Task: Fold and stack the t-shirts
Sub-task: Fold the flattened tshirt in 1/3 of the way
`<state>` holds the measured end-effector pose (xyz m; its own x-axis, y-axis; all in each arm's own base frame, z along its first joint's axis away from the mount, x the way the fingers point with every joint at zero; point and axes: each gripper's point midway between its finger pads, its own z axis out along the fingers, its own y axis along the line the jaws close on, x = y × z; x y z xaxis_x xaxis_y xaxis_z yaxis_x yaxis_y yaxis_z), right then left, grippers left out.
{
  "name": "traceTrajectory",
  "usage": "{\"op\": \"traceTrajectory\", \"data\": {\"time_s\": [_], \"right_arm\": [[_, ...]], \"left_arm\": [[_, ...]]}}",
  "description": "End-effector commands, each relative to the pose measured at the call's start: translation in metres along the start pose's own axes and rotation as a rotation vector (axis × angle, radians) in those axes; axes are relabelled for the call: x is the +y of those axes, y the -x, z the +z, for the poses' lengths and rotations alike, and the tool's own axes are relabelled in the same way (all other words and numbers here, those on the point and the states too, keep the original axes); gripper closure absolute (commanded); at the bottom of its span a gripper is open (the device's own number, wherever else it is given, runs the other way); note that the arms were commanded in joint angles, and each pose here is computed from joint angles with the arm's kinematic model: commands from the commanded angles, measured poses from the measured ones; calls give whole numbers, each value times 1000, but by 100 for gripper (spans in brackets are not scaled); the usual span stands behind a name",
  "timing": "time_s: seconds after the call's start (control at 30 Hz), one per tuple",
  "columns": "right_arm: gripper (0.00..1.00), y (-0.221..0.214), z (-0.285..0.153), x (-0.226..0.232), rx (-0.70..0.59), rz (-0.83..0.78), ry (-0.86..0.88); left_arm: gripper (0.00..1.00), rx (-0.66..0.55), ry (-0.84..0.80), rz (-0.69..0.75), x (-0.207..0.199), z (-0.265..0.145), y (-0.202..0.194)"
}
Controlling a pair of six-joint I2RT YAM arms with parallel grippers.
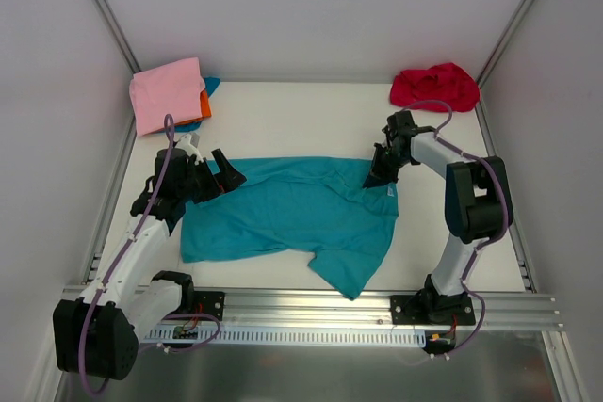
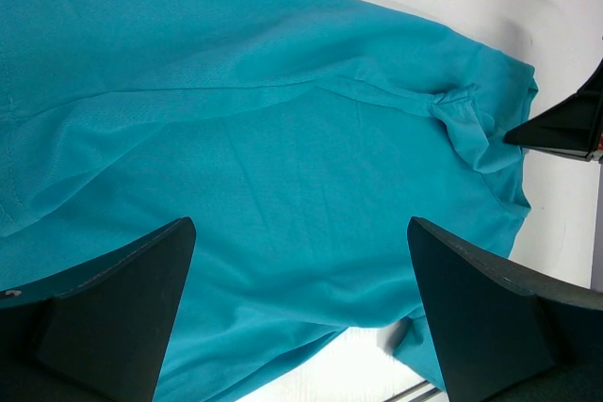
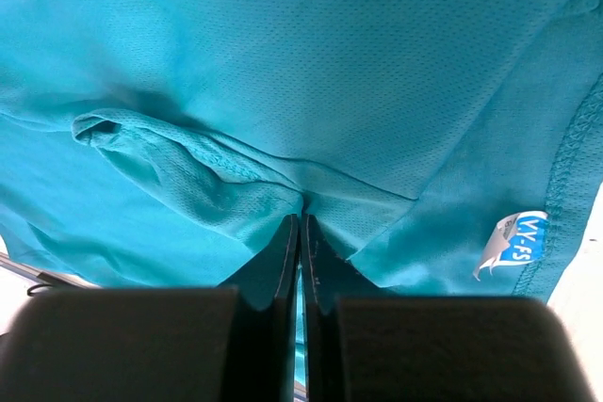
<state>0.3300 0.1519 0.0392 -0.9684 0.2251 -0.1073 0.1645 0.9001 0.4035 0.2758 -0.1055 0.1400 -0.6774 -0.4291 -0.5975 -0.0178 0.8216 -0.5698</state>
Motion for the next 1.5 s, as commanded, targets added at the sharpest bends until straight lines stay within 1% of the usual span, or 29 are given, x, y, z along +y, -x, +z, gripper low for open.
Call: {"op": "traceTrajectory", "data": {"time_s": [0.0,0.2,0.33,0.57,0.8,0.87,0.9,0.93,0.97,1.0,1.03,1.17,1.27,1.47], "right_arm": [[100,4,-7,8,-21,-12,30],[100,-1,-27,19,-60,-37,84],[99,-9,-46,38,-75,-107,133],[99,-34,-48,55,9,-185,190],[97,-73,-32,57,161,-227,212],[87,-85,-28,54,198,-240,200],[80,-92,-28,50,225,-240,189],[68,-99,-27,49,242,-261,186],[61,-105,-26,43,261,-260,169],[29,-110,-25,39,274,-262,155],[1,-115,-26,37,277,-274,149],[0,-117,-27,24,236,-276,97],[1,-104,-31,26,184,-276,74],[0,-67,-45,54,67,-287,98]], "left_arm": [[1,-2,-21,29,-4,-1,2],[1,-8,-23,26,-4,0,3],[1,-2,-28,15,-5,3,2],[1,-3,-36,12,-7,2,3],[1,-7,-32,20,-8,1,5],[1,-5,-32,20,-7,2,5],[1,-4,-31,19,-7,2,5],[1,-2,-29,20,-7,3,4],[1,-2,-29,17,-7,3,4],[1,-2,-31,17,-7,3,4],[1,1,-31,15,-7,4,4],[1,7,-35,8,-6,6,2],[1,13,-33,5,-5,6,-1],[1,3,-32,15,-6,1,0]]}}
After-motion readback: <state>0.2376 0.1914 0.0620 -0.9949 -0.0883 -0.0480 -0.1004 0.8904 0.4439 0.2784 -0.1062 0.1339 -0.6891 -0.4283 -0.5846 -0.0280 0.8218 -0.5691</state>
